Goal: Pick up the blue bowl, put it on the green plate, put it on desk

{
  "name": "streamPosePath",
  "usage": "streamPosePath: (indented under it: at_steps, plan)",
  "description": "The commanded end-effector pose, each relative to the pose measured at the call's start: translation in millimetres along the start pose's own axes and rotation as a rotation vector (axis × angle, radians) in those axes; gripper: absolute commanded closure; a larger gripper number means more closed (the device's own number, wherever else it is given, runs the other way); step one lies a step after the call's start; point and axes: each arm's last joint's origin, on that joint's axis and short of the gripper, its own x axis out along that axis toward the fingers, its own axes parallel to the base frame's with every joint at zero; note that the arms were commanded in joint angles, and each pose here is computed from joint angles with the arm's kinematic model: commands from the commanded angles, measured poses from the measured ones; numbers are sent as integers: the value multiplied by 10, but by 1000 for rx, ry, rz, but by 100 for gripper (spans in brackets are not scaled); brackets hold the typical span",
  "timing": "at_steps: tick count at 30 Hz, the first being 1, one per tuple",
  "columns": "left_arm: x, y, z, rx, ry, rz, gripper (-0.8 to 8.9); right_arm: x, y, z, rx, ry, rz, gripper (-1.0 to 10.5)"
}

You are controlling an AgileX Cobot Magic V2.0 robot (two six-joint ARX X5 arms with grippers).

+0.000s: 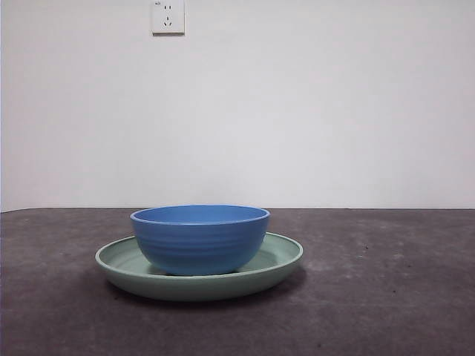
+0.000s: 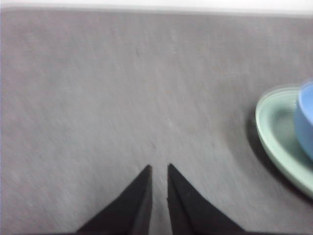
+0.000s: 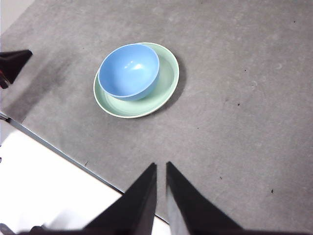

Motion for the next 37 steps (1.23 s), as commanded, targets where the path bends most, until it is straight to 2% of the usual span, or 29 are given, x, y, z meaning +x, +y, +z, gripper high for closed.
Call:
streamPosePath:
  at_steps: [1,2,6,37]
  plan:
    - [-3,21,-37,8,-44,31,762,-33,16,36,1,-25,10,919]
    - [-3,40,-28,21,-91,71,763,-33,16,37,1,-26,9,919]
    - [-2,80,-42,2,-85,151,763,-33,16,36,1,-26,9,919]
    - [-3,81,-43,-8,-84,152,763,-30,14,36,2,-25,6,919]
